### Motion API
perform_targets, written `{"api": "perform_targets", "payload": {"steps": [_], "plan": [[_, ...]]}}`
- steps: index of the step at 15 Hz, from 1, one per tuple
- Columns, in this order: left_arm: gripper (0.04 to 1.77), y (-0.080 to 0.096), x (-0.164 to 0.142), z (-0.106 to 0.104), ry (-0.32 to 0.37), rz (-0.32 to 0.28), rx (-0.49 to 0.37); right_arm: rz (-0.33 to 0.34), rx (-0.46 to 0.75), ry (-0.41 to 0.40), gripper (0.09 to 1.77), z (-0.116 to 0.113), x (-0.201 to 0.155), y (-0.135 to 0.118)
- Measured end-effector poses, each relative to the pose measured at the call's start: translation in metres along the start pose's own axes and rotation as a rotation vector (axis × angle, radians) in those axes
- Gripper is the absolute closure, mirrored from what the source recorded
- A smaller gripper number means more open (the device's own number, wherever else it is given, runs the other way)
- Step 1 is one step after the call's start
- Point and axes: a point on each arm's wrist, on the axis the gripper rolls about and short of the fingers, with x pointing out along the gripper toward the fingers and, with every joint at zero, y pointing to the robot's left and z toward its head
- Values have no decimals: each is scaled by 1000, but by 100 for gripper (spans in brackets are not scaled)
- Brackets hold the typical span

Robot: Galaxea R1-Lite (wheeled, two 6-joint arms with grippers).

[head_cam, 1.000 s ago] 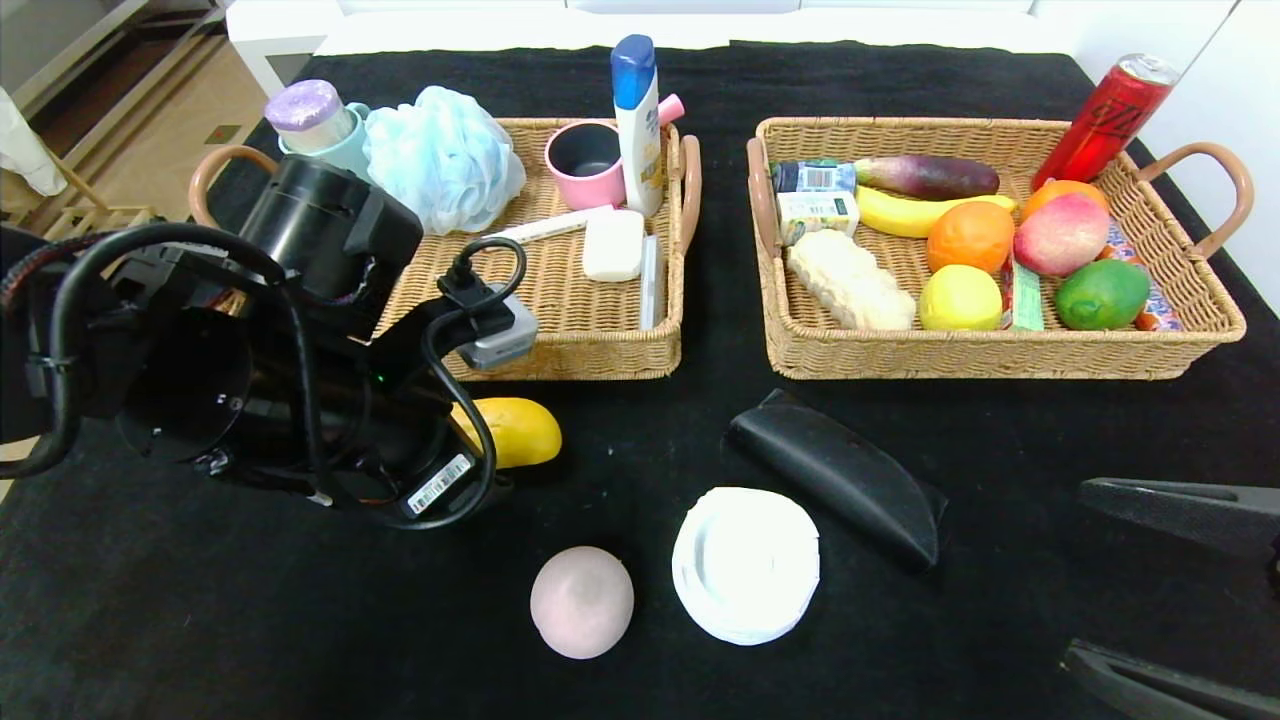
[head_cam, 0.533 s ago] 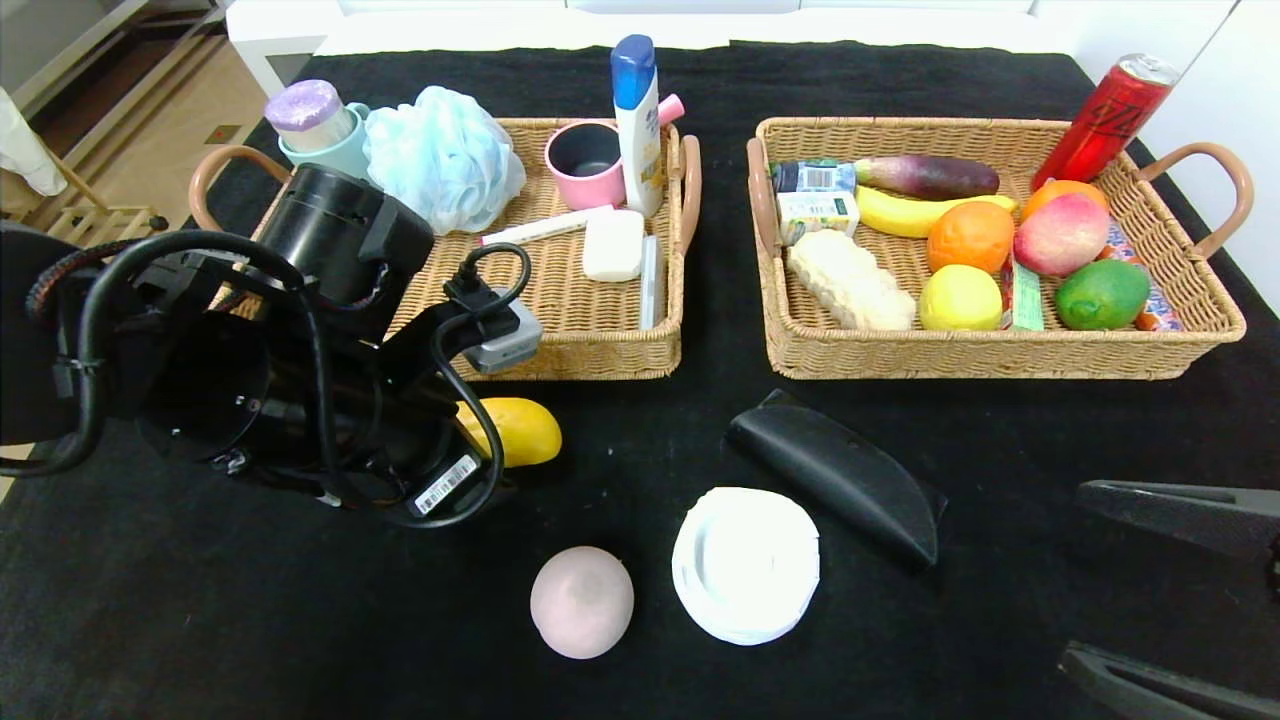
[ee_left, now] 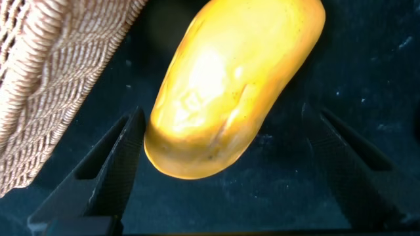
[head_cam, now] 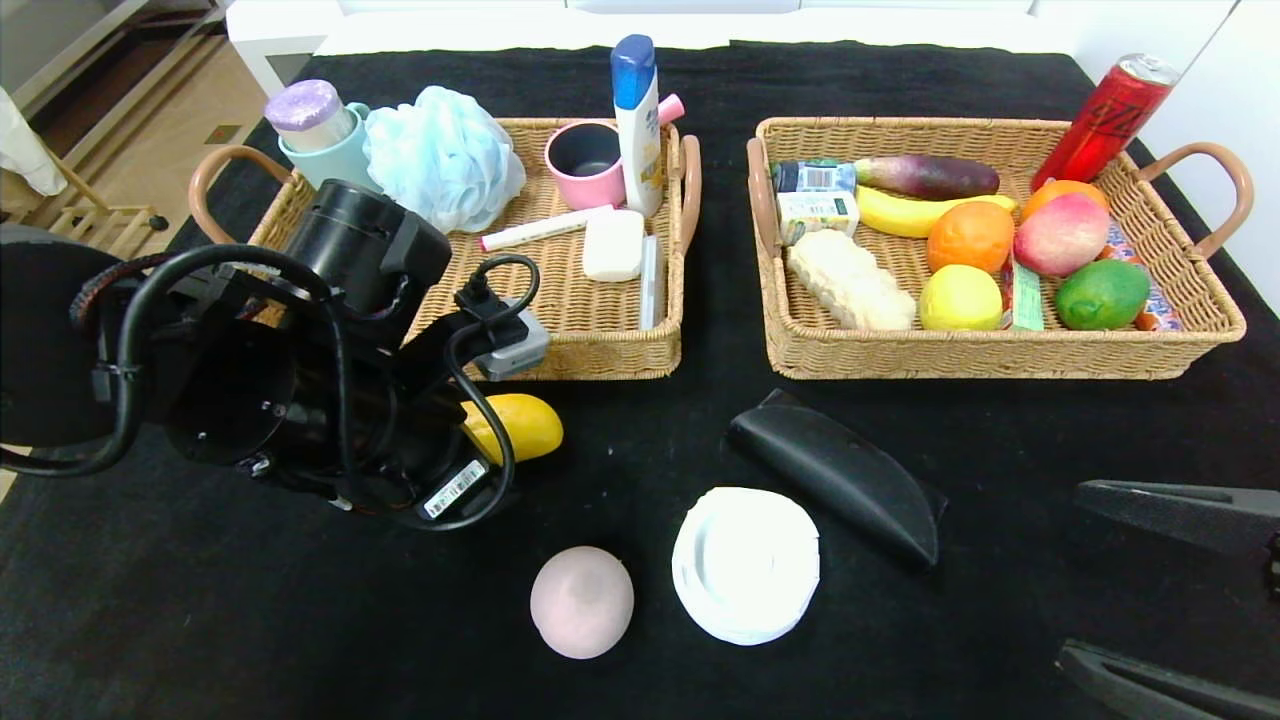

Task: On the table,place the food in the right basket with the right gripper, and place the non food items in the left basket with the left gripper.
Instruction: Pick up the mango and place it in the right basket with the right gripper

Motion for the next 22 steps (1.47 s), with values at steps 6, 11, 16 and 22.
{"api": "perform_targets", "payload": {"steps": [6,11,16,22], "plan": [[81,-1,4,1,-4,4,0,1,2,7,15,-1,1,0],[88,-2,3,0,1,1,5,2,2,7,15,-1,1,0],[89,-5,2,0,-2,-4,-15,4,5,11,15,-2,1,0],[90,-3,-24,1,-67,-1,-52,6,6,9,15,-1,1,0]]}}
